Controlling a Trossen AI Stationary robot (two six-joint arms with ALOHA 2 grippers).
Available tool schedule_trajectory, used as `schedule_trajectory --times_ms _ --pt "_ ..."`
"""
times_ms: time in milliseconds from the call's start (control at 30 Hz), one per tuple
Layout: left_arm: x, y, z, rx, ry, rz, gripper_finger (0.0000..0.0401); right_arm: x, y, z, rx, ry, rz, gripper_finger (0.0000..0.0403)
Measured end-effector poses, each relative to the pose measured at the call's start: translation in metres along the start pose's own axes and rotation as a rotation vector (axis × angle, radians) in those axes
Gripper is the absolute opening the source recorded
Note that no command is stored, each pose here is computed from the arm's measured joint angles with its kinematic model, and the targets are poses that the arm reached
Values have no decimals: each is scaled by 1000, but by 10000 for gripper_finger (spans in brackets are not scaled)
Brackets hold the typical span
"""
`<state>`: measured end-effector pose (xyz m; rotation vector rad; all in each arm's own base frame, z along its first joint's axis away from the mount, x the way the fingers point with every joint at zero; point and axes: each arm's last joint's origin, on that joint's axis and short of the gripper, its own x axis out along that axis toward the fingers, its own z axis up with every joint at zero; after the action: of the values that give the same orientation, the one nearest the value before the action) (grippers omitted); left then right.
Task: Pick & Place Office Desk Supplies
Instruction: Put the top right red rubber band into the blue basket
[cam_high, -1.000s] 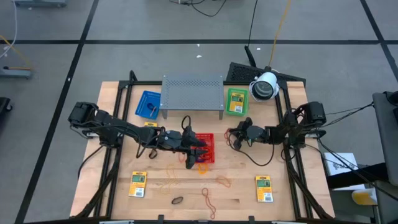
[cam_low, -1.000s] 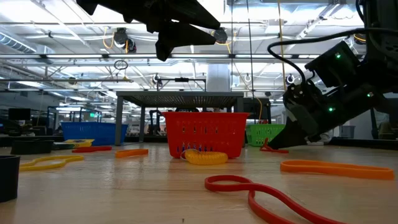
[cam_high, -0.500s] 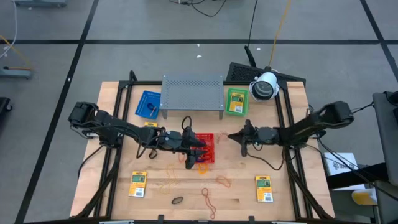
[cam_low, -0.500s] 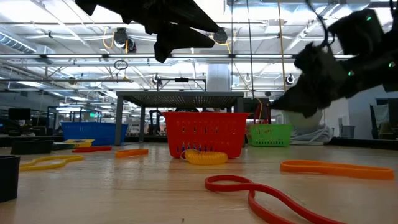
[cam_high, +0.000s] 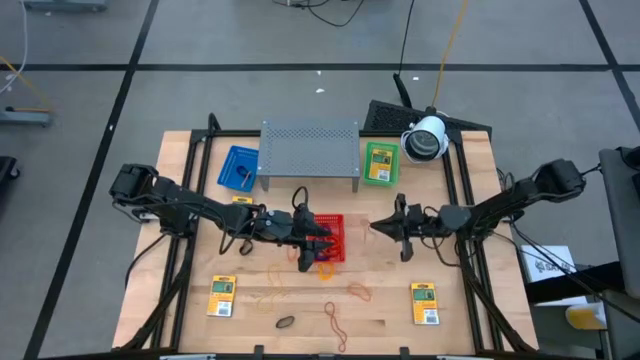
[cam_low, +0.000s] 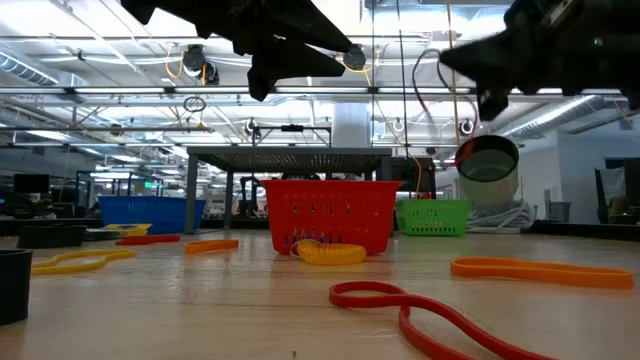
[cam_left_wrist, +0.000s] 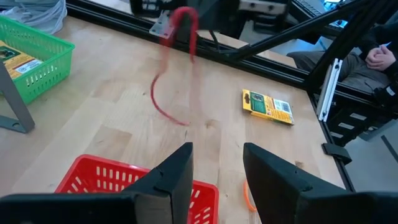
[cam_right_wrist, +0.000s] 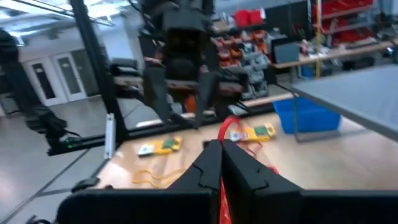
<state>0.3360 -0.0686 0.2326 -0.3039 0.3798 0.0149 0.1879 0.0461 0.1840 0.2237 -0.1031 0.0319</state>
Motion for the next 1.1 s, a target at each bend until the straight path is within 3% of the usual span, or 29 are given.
schedule_trajectory --times_ms 467,1100 --pt "0 0 0 8 -7 8 148 45 43 23 -107 153 82 0" --pt "-2 -18 2 84 -94 -45 147 59 45 20 -105 120 100 0"
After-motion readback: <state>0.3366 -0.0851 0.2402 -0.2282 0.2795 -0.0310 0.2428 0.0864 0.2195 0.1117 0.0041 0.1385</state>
